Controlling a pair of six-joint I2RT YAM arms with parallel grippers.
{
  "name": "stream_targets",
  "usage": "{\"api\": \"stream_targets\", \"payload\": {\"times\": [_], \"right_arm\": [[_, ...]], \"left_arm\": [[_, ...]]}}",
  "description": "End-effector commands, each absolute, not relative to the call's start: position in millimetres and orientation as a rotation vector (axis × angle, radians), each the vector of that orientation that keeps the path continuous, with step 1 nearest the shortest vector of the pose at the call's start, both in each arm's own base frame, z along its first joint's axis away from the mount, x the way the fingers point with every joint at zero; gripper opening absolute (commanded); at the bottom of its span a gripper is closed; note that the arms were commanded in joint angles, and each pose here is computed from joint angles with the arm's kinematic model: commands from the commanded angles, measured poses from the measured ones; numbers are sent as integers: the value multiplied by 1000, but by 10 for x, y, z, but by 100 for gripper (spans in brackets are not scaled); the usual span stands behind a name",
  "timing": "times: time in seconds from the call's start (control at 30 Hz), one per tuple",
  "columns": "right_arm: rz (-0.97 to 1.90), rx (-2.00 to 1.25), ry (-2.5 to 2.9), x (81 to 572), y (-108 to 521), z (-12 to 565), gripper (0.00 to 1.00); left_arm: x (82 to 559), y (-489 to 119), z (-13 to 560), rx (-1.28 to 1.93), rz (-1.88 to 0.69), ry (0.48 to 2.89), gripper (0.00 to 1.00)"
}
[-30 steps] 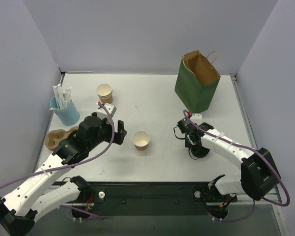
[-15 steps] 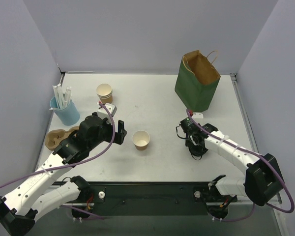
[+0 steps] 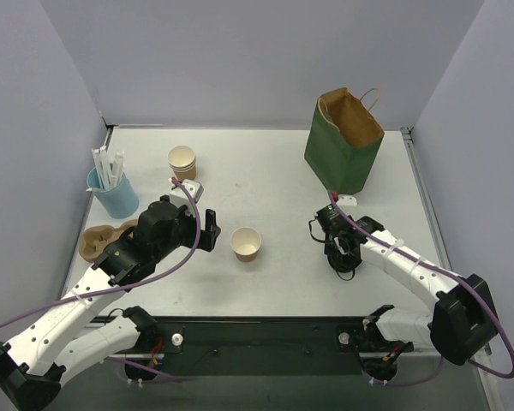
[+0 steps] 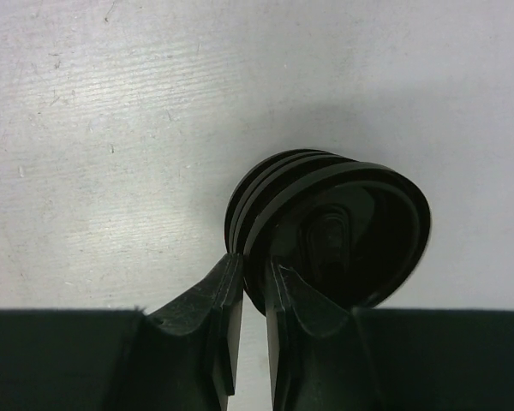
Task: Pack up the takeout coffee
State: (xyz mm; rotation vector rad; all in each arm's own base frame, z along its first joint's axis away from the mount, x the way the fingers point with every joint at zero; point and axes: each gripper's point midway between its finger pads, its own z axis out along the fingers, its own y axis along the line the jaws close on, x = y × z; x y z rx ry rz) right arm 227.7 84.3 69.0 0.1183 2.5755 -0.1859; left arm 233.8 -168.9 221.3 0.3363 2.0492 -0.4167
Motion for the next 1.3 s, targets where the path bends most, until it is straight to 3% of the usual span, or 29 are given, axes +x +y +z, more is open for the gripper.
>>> {"api": "stream_targets", "payload": {"times": [0.0, 0.37, 0.7, 0.8, 1.07, 1.27], "right_arm": [[-231, 120, 2596, 2218, 761, 688, 15], [-210, 110, 2569, 2240, 771, 775, 8], [55, 64, 2504, 2202, 1014, 1276, 9], [207, 35, 2476, 2144, 1165, 1455, 9], [1176, -231, 2196, 1624, 2204, 2521, 8], [1614, -344, 1963, 1303, 2505, 3228, 8]], "left_arm": [[2389, -1706, 2328, 335, -424, 2005, 96], [2383, -1722, 2334, 342, -433, 2003, 96], [2261, -1884, 2486, 360, -581, 1969, 93], [2197, -1925, 2601, 353, -643, 1945, 91], [1736, -2189, 3019, 533, -965, 1692, 89], [1572, -2235, 3170, 564, -1064, 1604, 87]]}}
